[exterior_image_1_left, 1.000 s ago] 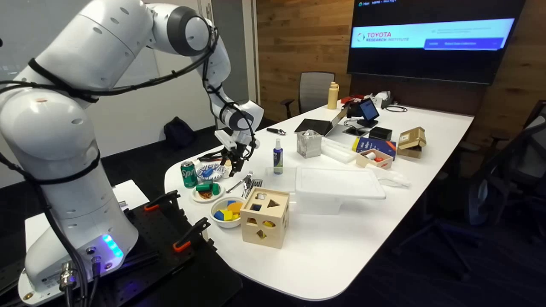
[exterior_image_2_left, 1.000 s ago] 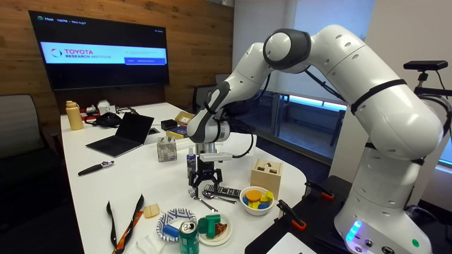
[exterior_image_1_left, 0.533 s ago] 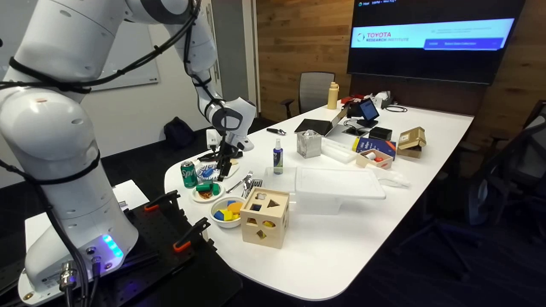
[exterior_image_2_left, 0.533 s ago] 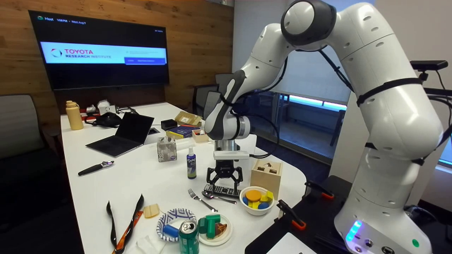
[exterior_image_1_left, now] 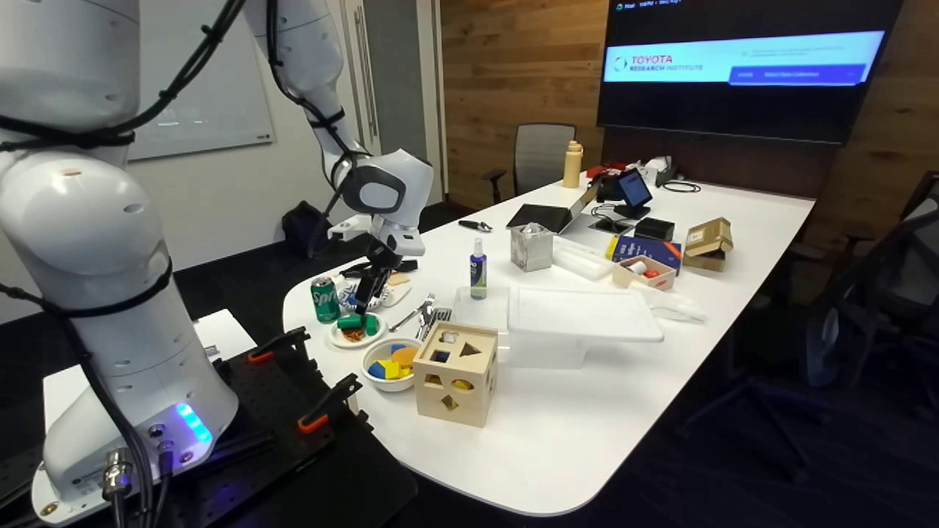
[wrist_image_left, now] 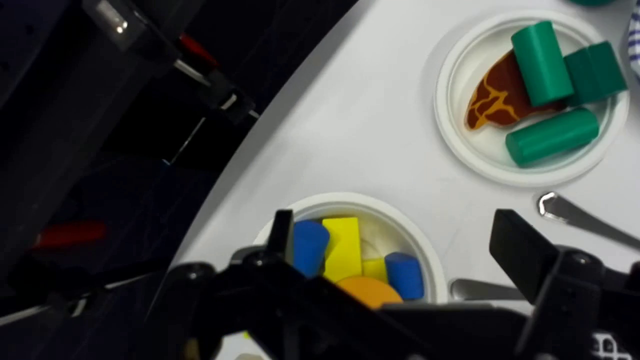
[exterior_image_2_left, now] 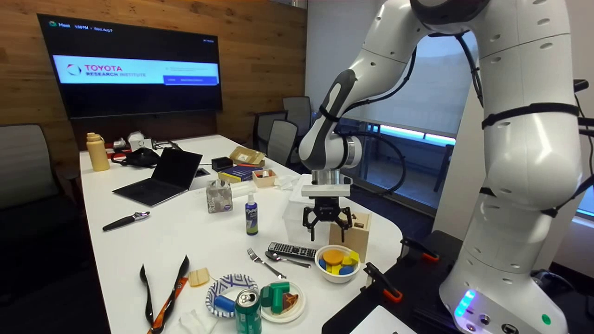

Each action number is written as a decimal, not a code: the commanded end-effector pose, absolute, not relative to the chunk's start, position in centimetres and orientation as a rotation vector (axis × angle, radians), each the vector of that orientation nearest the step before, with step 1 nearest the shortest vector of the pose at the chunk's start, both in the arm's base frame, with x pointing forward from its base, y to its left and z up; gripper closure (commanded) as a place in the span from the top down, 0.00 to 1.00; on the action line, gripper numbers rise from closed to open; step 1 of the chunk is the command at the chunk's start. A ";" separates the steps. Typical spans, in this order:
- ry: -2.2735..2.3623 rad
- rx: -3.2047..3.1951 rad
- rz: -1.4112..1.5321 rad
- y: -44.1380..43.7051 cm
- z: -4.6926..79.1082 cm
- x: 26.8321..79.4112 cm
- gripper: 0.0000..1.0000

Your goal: Put one green block on the white plate then place one blue block in the black and white bowl and put one yellow block in the clear container.

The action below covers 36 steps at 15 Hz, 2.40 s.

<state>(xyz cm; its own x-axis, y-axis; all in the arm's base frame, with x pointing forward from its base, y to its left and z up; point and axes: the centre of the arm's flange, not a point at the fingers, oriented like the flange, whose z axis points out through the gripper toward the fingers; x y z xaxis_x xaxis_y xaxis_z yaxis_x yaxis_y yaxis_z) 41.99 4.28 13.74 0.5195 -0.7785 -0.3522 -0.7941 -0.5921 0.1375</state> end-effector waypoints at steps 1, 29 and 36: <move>1.693 -2.641 0.610 2.5 13.3 42.9 1.00; 1.851 -2.595 0.753 -0.3 1.0 42.4 1.00; 1.810 -2.606 0.768 -0.2 0.4 42.0 0.49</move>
<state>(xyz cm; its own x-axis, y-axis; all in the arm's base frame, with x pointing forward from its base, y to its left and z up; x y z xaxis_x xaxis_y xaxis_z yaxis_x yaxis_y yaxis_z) 41.96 -0.30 0.52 0.2746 -0.9209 -0.2768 -0.8533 -0.3661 0.3712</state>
